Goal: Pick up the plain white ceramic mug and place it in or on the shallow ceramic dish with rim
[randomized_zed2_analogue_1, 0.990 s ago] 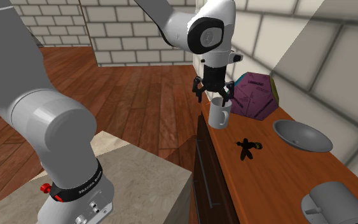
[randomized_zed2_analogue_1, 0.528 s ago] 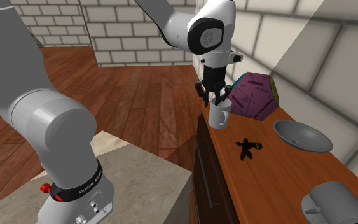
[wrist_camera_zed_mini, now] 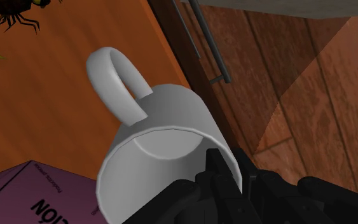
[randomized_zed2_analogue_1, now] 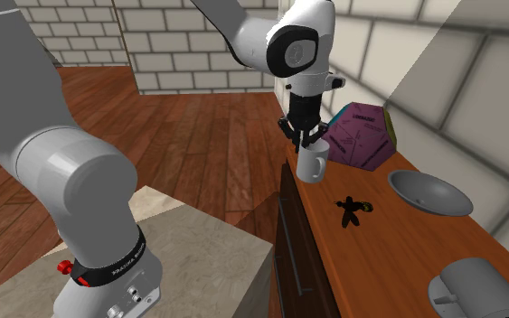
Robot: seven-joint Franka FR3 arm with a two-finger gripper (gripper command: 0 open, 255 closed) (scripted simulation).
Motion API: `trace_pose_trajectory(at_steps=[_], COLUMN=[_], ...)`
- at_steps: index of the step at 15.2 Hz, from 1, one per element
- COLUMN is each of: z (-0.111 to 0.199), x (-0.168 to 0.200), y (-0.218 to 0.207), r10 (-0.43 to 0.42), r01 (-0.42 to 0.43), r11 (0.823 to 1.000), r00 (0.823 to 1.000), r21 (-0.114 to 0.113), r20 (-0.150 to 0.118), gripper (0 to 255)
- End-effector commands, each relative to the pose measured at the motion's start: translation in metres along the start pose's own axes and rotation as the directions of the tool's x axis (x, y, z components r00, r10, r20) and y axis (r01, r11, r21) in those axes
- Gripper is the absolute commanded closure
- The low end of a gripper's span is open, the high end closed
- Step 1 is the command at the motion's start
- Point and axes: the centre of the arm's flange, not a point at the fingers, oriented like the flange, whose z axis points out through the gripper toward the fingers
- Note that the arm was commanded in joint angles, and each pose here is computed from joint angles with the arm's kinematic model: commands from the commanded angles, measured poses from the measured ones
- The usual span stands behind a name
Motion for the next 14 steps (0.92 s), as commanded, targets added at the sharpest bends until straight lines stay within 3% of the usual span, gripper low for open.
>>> trace_pose_trajectory(at_steps=[1, 14], z=[-0.005, -0.074], x=[0.0, 0.005], y=[0.0, 0.001], r10=[0.0, 0.0], r01=[0.0, 0.0], r11=[1.0, 1.0], r00=[1.0, 1.0], r21=[0.0, 0.0], r20=[0.0, 0.0], gripper=[255, 255])
